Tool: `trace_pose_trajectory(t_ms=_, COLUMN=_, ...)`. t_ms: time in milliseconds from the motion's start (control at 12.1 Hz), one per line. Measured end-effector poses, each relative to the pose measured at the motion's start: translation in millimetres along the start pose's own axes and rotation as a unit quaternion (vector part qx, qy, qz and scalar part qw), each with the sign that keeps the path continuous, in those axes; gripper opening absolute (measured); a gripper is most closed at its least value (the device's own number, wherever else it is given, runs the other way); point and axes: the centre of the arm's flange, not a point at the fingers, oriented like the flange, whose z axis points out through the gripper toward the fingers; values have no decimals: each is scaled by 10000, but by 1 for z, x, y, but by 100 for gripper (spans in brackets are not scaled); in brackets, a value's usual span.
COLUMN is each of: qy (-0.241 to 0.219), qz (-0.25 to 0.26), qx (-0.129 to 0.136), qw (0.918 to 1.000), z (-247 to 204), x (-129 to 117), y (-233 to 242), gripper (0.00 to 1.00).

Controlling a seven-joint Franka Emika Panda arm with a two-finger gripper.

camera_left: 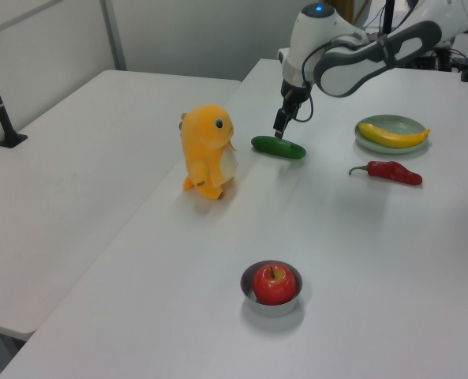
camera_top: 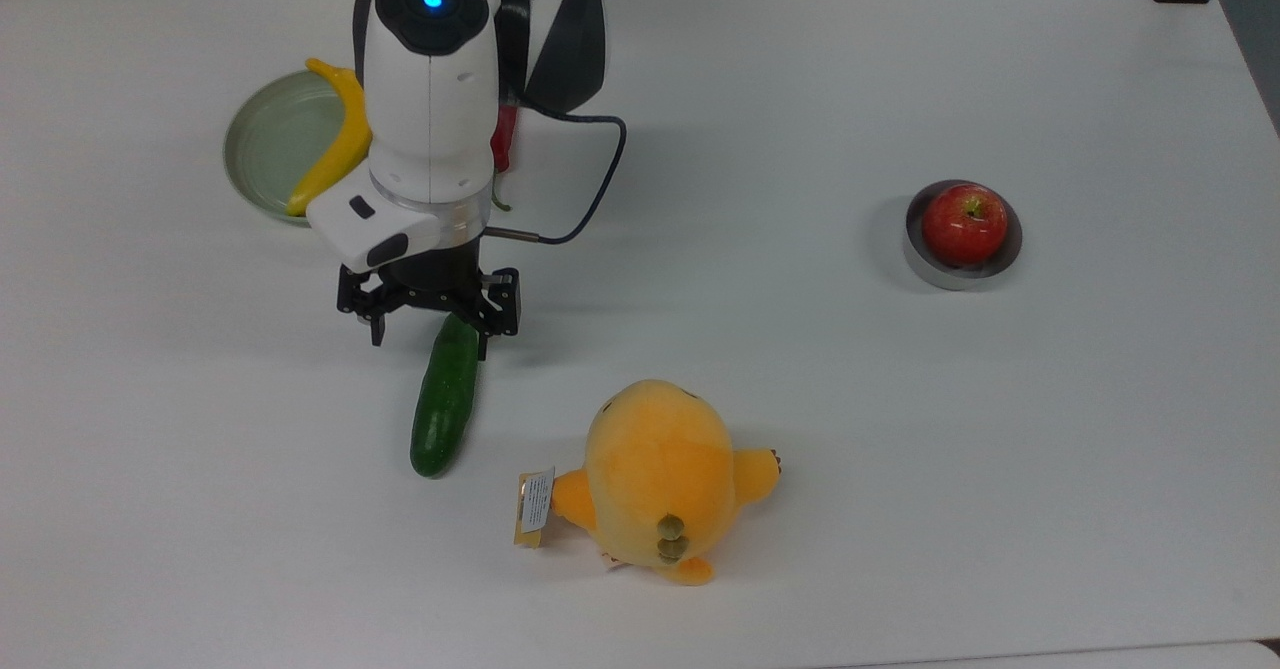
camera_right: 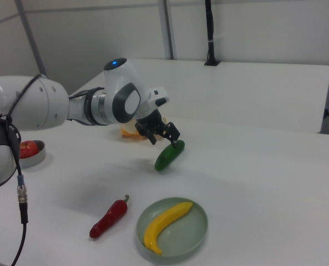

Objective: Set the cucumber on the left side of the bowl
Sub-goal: 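Move the gripper down over the green cucumber, then close the gripper around the middle of the green cucumber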

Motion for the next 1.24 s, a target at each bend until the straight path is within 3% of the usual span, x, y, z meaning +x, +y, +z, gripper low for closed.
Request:
trace_pose_trajectory(t_ms=330, qy=-89, qz=-77, qx=-5, qw=9999, z=21, x=-4, y=-4, gripper=100)
trace_pose_trajectory(t_ms=578, qy=-166, qz=-299, qx=-170, qw=9993, z=38, x=-9, y=-6, gripper=100)
trace_pose_trajectory(t_ms=743, qy=14, qz=-355, qx=-158, qw=9992, z=44, x=-6, y=-9, gripper=100)
trace_pose_trajectory(t_ms=991, qy=-1, qz=-490, qx=-227, qw=9985, z=55, x=-8, y=-13, gripper=85)
trace_pose_trajectory(t_ms=1156, qy=2, qz=-505, qx=-235, qw=9984, z=56, x=-7, y=-14, gripper=50)
trace_pose_trajectory(t_ms=1238, qy=8, qz=-505, qx=-235, qw=9984, z=55, x=-7, y=-14, gripper=50)
